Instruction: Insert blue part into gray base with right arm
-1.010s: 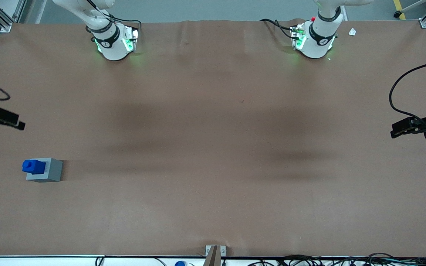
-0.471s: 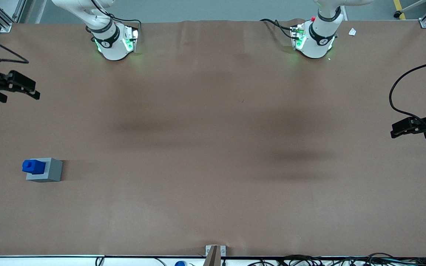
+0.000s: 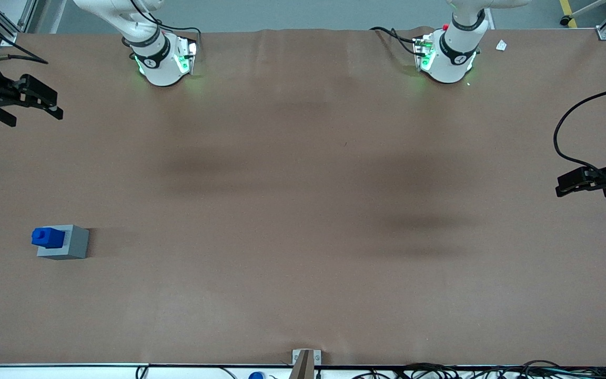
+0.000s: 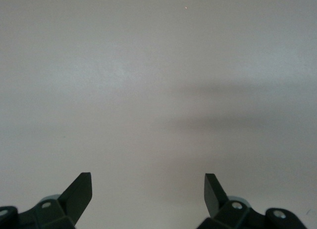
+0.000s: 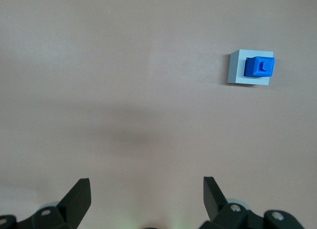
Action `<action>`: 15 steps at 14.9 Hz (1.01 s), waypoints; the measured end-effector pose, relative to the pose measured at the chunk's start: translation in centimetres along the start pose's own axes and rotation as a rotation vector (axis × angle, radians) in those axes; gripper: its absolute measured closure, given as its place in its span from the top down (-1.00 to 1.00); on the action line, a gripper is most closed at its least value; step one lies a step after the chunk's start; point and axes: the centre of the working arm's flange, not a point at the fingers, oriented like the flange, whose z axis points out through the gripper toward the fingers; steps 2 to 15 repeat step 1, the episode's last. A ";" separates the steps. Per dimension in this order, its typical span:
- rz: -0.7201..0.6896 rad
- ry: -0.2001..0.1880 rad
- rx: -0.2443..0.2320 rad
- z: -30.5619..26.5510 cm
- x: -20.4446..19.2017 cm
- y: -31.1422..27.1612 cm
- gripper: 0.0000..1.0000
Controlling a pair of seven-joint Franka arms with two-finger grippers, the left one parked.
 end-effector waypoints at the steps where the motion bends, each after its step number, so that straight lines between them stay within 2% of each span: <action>1: -0.006 0.003 -0.001 0.0 0.0 0.0 1.00; 15: -0.006 0.003 -0.001 0.0 0.0 0.0 1.00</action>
